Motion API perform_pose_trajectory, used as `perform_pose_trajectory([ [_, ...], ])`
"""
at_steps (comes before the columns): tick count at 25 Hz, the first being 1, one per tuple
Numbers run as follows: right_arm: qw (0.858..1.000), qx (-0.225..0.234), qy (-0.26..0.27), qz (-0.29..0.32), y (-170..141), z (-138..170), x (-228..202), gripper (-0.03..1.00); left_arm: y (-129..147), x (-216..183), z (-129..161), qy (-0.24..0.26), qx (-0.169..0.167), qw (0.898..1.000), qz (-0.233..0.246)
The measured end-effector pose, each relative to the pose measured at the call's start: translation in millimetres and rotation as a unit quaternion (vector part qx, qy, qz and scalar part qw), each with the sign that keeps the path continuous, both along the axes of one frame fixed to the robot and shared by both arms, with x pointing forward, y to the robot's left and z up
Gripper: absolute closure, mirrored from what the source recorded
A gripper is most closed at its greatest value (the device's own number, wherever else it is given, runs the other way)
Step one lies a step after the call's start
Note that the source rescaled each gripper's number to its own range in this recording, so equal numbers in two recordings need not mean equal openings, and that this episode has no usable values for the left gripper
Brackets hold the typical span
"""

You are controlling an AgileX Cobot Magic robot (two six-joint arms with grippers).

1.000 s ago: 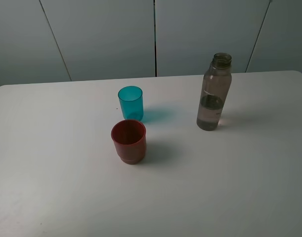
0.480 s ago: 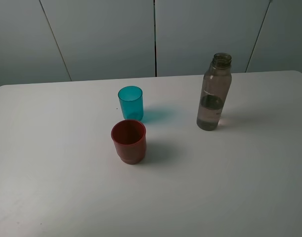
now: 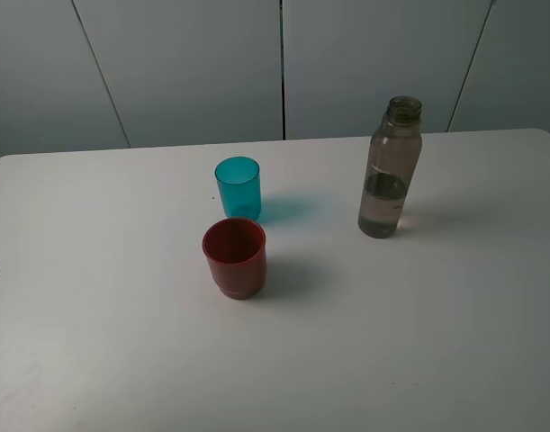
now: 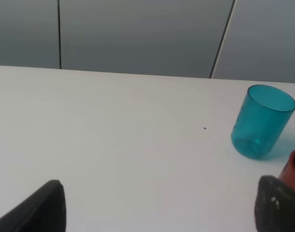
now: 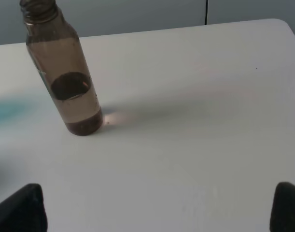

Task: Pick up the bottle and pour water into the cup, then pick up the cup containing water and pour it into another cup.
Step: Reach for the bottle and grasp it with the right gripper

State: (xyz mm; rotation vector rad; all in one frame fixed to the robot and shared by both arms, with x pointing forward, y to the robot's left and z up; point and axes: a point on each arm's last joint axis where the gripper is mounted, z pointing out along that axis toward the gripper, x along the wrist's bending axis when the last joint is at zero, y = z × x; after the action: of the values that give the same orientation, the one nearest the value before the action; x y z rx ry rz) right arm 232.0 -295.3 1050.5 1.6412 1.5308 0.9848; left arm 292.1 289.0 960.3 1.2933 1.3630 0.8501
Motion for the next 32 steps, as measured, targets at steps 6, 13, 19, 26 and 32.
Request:
perform_pose_trajectory([
  [6, 0.994, 0.002, 0.112, -0.001, -1, 0, 31, -0.03, 0, 0, 0, 0.000, 0.000, 1.000, 0.000],
  [13, 0.988, 0.002, 0.157, -0.001, -2, 25, 81, -0.03, 0, 0, 0, 0.000, 0.000, 1.000, 0.000],
  [19, 0.997, 0.061, 0.003, -0.038, -3, 29, 128, -0.03, 0, 0, 0, 0.000, 0.000, 1.000, 0.000],
  [26, 0.986, 0.138, -0.092, 0.007, 15, -37, 132, -0.03, 0, 0, 0, 0.000, 0.000, 1.000, 0.000],
  [32, 0.984, 0.148, -0.084, 0.042, 24, -62, 125, -0.03, 0, 0, 0, 0.000, 0.000, 1.000, 0.000],
])
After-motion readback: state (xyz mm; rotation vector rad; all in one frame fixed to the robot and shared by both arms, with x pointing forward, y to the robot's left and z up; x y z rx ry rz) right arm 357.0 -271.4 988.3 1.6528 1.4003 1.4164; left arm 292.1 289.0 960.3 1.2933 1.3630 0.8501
